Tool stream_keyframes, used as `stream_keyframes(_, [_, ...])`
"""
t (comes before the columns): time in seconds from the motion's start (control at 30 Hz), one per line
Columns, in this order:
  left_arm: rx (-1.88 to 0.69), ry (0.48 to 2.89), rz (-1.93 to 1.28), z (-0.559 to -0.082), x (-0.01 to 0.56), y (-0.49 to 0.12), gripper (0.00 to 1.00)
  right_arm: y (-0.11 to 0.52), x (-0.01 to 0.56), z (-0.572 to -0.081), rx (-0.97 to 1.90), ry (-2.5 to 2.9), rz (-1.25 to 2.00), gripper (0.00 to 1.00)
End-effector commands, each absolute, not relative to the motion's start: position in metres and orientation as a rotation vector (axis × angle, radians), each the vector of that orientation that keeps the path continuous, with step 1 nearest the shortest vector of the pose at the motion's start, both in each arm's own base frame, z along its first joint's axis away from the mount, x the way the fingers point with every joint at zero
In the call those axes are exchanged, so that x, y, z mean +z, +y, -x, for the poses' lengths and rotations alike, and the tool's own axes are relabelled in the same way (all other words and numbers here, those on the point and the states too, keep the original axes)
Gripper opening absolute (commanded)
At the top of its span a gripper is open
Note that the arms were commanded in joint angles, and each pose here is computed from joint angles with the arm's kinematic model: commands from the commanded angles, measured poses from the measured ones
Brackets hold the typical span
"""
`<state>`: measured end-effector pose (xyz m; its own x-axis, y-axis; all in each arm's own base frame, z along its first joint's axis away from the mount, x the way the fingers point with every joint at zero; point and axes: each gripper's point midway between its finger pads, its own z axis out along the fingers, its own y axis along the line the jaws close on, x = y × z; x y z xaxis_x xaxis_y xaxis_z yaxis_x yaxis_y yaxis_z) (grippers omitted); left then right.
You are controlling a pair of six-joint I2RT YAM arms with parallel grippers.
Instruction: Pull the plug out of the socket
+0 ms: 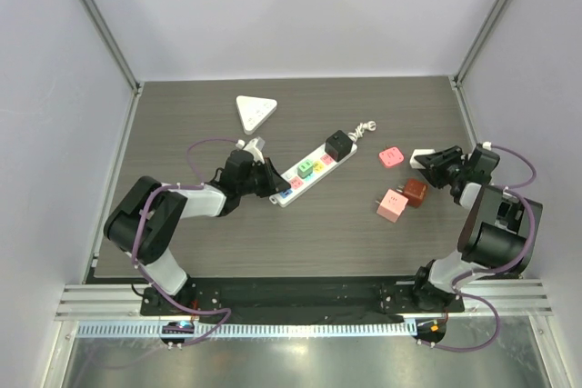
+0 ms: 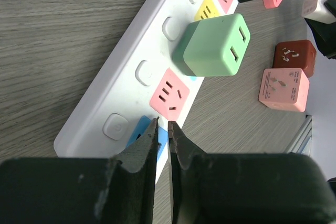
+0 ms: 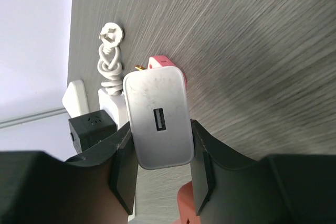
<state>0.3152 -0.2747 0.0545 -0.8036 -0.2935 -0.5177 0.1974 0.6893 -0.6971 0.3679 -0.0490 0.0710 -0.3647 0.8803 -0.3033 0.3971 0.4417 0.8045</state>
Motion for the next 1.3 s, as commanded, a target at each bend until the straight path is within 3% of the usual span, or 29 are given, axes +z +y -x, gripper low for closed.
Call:
stream_keyframes(0.0, [-1.054,2.245,0.032,-0.315,0.063,-0.277,0.14,-0.057,0.089,-0.386,0.842,1.871,-0.987,0.25])
stream_keyframes(0.33, [-1.076,2.257,0.018,-0.313,0.06,-0.281,0.13,-0.058,0.056,-0.378,0.824,1.925,-1.076,0.43])
stream_keyframes(0.43, [-1.08,2.256,0.013,-0.314,0.061,-0.282,0.13,-0.063,0.052,-0.375,0.771,1.94,-1.101,0.62])
stream_keyframes(0.47, [-1.082,2.255,0.011,-0.314,0.061,-0.283,0.13,-0.064,0.048,-0.372,0.747,1.975,-1.102,0.72])
stream_keyframes(0.57, [-1.073,2.243,0.006,-0.314,0.063,-0.283,0.13,-0.07,0.051,-0.365,0.664,2.016,-1.098,0.84])
stream_keyframes(0.97, [-1.169,2.177,-0.006,-0.308,0.077,-0.295,0.13,-0.091,0.107,-0.321,0.201,2.078,-1.04,0.85])
stream_keyframes(1.07, [-1.142,2.169,0.001,-0.312,0.077,-0.293,0.13,-0.071,0.13,-0.322,0.103,2.068,-0.888,0.85])
stream_keyframes(1.27, [-1.118,2.205,-0.006,-0.314,0.07,-0.294,0.13,0.056,0.163,-0.344,0.238,2.116,-0.365,0.86])
